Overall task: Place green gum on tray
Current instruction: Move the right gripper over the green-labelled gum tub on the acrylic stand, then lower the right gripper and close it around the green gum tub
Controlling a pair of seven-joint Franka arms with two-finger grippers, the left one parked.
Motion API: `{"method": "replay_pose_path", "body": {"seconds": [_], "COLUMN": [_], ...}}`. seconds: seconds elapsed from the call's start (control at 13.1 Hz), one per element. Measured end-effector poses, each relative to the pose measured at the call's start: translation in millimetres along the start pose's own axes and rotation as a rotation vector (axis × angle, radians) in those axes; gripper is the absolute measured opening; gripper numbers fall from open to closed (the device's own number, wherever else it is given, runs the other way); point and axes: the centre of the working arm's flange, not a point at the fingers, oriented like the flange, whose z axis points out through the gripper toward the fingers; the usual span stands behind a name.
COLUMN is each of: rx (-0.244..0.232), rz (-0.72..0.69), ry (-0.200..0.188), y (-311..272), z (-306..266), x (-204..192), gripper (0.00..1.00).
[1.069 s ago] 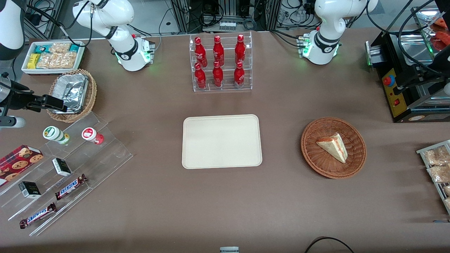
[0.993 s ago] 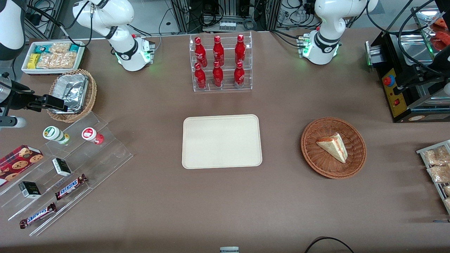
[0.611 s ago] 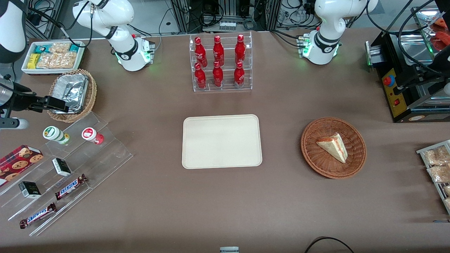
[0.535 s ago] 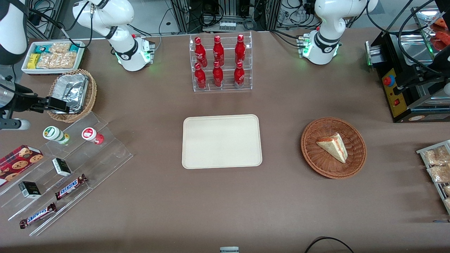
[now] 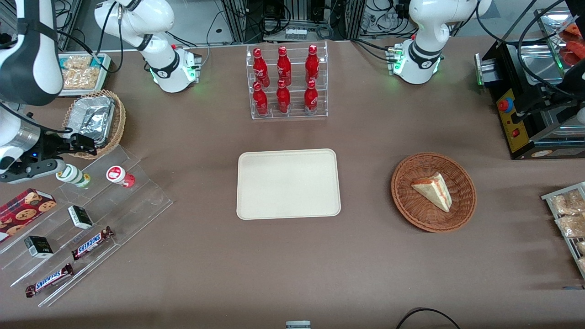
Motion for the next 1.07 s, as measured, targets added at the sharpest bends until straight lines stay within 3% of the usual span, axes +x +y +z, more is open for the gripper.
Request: {"method": "replay_pose_path", "body": {"seconds": [0.38,0.69,1.07], "rx": [-0.039,-0.056,-0.033], "rz": [-0.364,-0.418,-0.435], "ry": [0.050,0.070,0.100], "y": [61.6,85.7,104.9], "z": [21.9,50.5,78.5], "x": [-31.6,-47.2,-58.4], "gripper": [1.00,1.00,1.00]}}
